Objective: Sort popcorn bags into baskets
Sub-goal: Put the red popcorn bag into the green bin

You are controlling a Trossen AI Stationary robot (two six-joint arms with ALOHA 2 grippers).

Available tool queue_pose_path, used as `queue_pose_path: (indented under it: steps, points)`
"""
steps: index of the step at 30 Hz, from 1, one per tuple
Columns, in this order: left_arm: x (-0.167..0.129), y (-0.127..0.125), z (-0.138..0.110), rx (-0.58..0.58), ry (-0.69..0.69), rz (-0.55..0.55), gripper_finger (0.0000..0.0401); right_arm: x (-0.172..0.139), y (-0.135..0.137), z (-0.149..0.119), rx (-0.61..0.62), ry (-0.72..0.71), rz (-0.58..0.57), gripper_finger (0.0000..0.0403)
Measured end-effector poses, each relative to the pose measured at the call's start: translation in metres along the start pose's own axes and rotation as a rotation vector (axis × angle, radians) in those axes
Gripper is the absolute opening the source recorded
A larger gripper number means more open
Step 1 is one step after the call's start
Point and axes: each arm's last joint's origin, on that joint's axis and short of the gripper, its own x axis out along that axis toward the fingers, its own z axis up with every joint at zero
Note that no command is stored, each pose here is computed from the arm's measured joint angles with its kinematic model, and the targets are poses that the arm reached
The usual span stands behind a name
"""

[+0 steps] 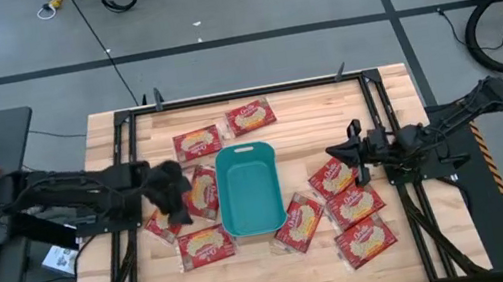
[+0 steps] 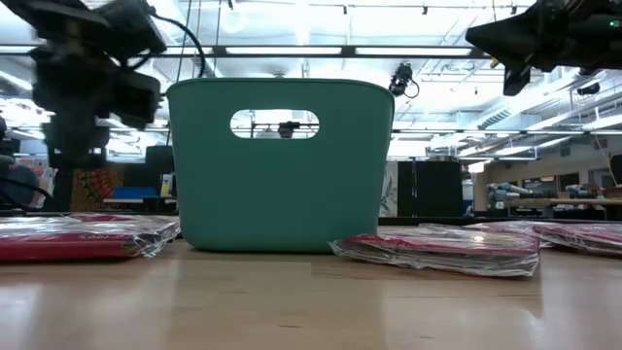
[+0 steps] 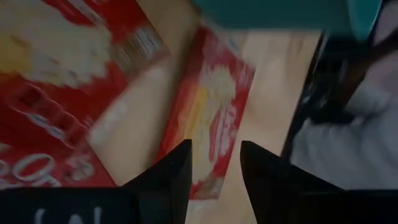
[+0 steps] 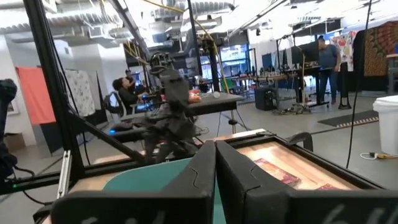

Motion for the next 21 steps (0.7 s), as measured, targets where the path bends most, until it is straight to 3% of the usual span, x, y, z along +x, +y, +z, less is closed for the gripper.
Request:
queue_pose_path:
  steps: [6,13,21]
  points:
    - [0.019,-0.02,-0.024,0.136,0.029,0.104,0.0139,0.0,-0.001,0.0,-0.029,0.004,-0.02,0.0019]
    - [0.042,-0.028,-0.029,0.253,0.01,0.154,0.0139,-0.001,-0.002,-0.005,-0.053,0.052,-0.075,0.0019]
    - [0.057,-0.021,-0.026,0.257,0.055,0.247,0.0164,-0.001,-0.002,-0.002,-0.076,0.025,-0.114,0.0019]
